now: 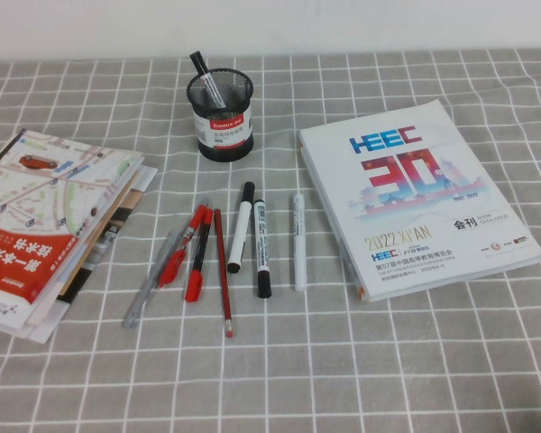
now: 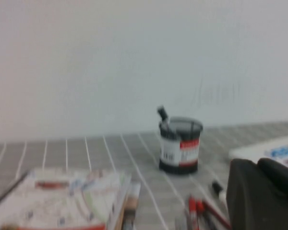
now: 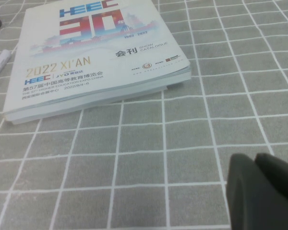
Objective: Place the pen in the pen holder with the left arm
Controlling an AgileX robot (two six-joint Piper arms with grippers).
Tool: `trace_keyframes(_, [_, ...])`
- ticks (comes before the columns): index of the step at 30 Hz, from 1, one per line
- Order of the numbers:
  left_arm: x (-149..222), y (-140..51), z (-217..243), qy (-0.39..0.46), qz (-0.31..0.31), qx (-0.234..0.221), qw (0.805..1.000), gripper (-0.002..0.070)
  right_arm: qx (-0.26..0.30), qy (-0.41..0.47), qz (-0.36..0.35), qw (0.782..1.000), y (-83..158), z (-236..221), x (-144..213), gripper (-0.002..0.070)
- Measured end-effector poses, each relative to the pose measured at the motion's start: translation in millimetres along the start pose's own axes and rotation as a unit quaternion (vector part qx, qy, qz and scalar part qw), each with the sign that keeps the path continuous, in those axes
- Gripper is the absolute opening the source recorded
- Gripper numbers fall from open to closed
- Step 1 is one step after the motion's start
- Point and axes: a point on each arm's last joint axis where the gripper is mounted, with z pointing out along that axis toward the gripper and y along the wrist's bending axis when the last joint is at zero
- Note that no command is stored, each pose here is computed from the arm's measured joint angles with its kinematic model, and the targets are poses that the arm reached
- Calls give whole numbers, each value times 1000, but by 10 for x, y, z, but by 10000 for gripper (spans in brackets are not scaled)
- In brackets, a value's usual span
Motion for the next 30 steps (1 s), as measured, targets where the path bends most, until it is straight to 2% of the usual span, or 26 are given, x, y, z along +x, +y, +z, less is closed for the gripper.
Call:
trace_keyframes(4, [294,-5,22,46,-12,-6,999,-1,0,0,0,1000,0,0,0,-15])
trace_keyframes(7, [465,20,21,74,-24,-34,996,-1,0,0,0,1000,0,0,0,-15])
trace_keyframes(12, [534,81,3,97,-38,-87,991,-1,0,0,0,1000,0,0,0,-15])
trace_keyframes(19, [631,110,-66,144,-38,-111,983,-2,0,0,1,1000,1,0,0,-15])
trace_keyframes(25, [704,119,-96,189,-14,-114,975,-2,-1,0,2,1000,2,0,0,-15])
trace_keyframes(30, [715,87,-93,195,-8,-95,976,-2,-2,0,5,1000,4,0,0,-15])
